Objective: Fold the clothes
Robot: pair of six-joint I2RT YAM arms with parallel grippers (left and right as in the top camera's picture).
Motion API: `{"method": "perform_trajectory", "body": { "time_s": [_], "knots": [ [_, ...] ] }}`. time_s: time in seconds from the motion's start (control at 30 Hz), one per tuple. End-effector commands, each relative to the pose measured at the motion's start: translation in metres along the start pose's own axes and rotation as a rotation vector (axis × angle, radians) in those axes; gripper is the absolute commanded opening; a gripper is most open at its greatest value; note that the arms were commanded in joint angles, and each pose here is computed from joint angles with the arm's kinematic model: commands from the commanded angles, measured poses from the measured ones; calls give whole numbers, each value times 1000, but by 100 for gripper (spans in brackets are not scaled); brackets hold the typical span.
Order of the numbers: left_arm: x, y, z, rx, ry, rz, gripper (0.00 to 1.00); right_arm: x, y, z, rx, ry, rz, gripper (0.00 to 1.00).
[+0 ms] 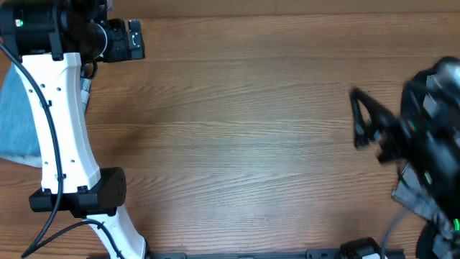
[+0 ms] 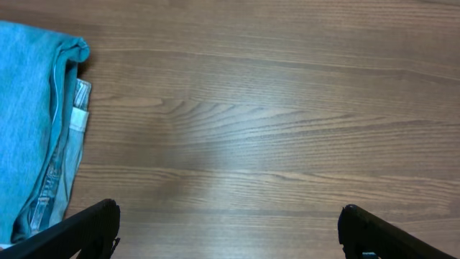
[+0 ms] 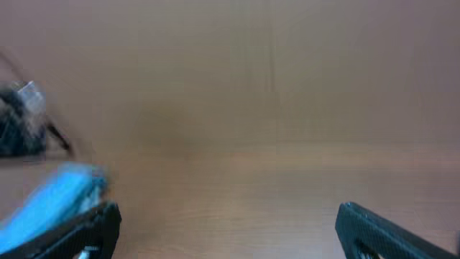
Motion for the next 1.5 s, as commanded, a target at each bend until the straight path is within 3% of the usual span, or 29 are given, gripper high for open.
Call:
{"method": "perform_trajectory", "body": {
  "time_s": [0.0, 0.2, 0.43, 0.7, 1.07, 1.3, 1.47],
  "knots": [
    [-3, 17, -2, -35, 1, -22, 100, -2, 29, -32, -132, 6, -38, 100],
    [-3, 17, -2, -35, 1, -22, 100, 2, 58, -94, -275, 11, -40, 100],
    [-3, 17, -2, -35, 1, -22, 100, -5, 0, -150, -473, 12, -77, 100],
    [-3, 17, -2, -35, 1, -22, 100, -16, -31, -191, -553, -1, -122, 100],
    [-3, 17, -2, -35, 1, -22, 100, -24, -53, -234, -455, -26, -151, 100],
    [-3, 17, -1, -36, 1, -21, 100, -34, -70, -294, -180, -59, -193, 100],
    [-3, 17, -2, -35, 1, -22, 100, -34, -71, -299, -160, -63, -194, 100]
  ]
}}
Point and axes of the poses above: each gripper's point midway between its finger pads, its own y axis back along the fingers, its own x axis along the line the jaws close on, z = x × y, the point moved 2 cm from there along y, back along the fingers, and after that the axes turned 15 degrees about y, right-handed, at the moved point
